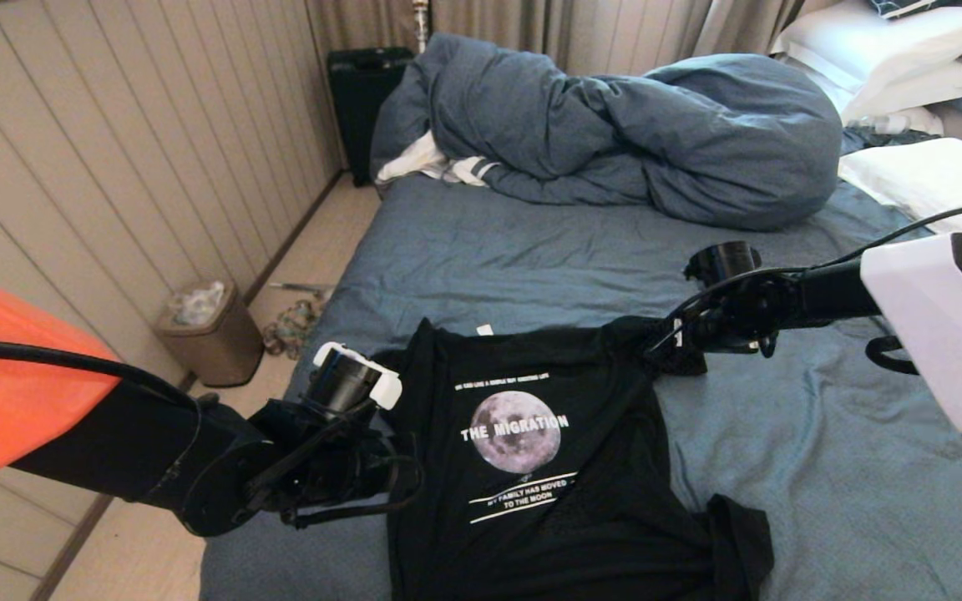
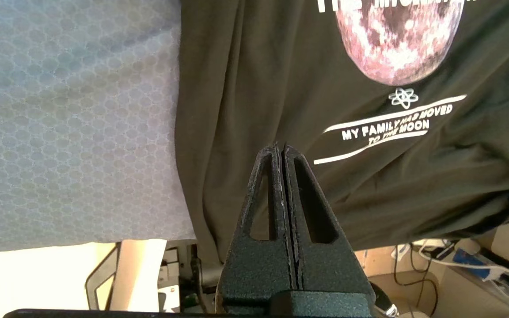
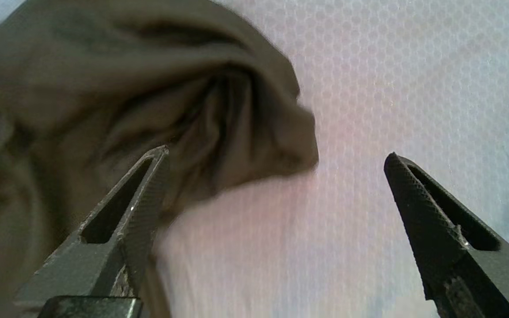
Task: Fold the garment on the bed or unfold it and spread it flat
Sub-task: Unford the black T-shirt
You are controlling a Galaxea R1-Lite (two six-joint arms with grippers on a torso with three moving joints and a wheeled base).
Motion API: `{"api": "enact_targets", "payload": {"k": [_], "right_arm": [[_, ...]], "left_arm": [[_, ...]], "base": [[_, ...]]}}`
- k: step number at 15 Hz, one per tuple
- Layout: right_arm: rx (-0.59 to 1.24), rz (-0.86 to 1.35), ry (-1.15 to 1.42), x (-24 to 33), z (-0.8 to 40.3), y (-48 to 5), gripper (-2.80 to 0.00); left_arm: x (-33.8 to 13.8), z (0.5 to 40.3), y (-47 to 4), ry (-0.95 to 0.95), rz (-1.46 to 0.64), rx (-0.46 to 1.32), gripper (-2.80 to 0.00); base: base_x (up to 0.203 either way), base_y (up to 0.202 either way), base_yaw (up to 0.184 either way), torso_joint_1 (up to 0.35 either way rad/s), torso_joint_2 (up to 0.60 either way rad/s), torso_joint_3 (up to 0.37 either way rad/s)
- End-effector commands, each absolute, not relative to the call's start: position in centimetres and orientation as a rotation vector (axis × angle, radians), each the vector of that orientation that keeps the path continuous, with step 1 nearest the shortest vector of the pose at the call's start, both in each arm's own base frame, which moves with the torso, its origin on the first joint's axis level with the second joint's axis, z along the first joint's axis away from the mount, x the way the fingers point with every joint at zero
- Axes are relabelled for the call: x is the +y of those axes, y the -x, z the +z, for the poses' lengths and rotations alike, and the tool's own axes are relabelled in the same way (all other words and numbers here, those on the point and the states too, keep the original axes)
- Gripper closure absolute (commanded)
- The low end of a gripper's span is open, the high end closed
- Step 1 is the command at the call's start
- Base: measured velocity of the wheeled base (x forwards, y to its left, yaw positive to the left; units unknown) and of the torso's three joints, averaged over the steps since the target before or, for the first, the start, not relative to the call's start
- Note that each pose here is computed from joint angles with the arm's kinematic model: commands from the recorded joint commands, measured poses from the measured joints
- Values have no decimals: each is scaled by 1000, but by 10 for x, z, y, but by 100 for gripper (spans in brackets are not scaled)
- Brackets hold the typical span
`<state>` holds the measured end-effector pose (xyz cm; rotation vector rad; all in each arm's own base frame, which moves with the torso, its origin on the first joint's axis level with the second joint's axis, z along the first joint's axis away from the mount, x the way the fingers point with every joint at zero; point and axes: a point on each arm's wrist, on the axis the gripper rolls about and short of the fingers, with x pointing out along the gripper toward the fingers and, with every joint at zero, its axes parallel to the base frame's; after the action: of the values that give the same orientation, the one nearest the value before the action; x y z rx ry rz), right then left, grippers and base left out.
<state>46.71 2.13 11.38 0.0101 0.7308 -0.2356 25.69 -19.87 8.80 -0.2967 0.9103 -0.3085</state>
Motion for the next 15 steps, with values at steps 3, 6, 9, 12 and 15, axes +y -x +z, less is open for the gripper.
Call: {"api": "enact_targets", "payload": {"k": [3, 6, 9, 12, 15], "right_arm": [[744, -232, -10, 20, 131, -442, -280], [771, -235, -7, 18, 120, -442, -280], [801, -234, 2, 19, 101, -452, -280], [782, -225, -5, 22, 89, -473, -280], [775, -202, 5, 33, 80, -483, -280]], "left_arm": [[-202, 81, -257, 286, -303, 929, 0], [-204, 75, -259, 280, -297, 939, 0], [-204, 73, -260, 278, -297, 940, 0], [-205, 71, -260, 276, -296, 944, 0], [-205, 71, -260, 276, -296, 944, 0]], "base": [[0, 0, 0, 0, 0, 0], [0, 0, 0, 0, 0, 0], [0, 0, 0, 0, 0, 0], [0, 0, 0, 0, 0, 0], [0, 0, 0, 0, 0, 0]]}}
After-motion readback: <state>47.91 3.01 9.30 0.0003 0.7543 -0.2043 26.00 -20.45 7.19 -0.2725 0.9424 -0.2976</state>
